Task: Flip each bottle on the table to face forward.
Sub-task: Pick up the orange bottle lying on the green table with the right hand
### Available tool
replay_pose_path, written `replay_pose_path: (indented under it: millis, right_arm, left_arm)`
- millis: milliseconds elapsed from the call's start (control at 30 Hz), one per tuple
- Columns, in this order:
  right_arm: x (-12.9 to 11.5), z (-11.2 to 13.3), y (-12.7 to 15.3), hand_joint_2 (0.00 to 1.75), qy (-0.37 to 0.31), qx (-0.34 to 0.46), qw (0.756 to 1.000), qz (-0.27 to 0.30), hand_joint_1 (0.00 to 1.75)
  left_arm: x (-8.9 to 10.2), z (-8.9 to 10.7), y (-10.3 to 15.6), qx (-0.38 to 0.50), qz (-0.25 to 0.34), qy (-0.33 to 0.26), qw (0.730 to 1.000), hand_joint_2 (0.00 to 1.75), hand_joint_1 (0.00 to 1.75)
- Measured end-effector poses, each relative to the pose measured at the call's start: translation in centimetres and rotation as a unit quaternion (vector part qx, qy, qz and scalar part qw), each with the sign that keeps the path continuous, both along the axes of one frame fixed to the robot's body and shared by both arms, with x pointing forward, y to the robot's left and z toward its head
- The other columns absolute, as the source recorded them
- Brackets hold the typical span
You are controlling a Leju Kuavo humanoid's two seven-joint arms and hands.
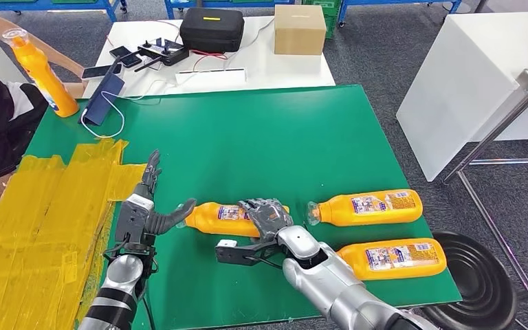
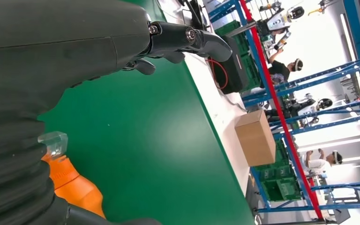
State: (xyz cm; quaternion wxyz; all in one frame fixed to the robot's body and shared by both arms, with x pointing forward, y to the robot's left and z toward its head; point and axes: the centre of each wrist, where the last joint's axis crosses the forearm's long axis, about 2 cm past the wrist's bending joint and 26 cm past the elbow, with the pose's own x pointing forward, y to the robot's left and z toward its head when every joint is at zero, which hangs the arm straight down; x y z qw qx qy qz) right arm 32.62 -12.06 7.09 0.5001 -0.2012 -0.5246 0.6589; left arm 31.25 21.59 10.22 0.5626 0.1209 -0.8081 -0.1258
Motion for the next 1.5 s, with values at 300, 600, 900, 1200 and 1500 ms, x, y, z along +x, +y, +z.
replay_pose_path:
  millis: [300,600,900,1200,1500]
  right_arm:
    - [0.0,0.0,-0.1,1.75,-0.029,0.024,0.999,-0.025,1.75]
    - [-2.2,0.3,0.4,1.75,-0.117,0.128,0.980,-0.100,1.75]
    - [-4.8,4.0,0.6,1.75,-0.281,0.351,0.882,-0.139,1.75]
    - [-5.7,5.4,1.1,1.75,-0.309,0.433,0.836,-0.137,1.75]
    - [-5.8,5.8,1.9,1.75,-0.313,0.463,0.820,-0.124,1.75]
  left_arm:
    - [0.1,-0.1,-0.2,-0.001,-0.004,0.001,1.000,1.75,0.00]
    - [-0.6,-0.3,-0.2,-0.008,-0.014,0.005,1.000,1.75,0.00]
    - [-1.6,-0.6,-1.4,-0.082,-0.125,0.028,0.988,1.75,0.00]
    - [-1.4,-0.1,-3.2,-0.161,-0.229,0.046,0.959,1.75,0.00]
    - [-1.3,0.5,-4.6,-0.249,-0.323,0.056,0.911,1.75,0.00]
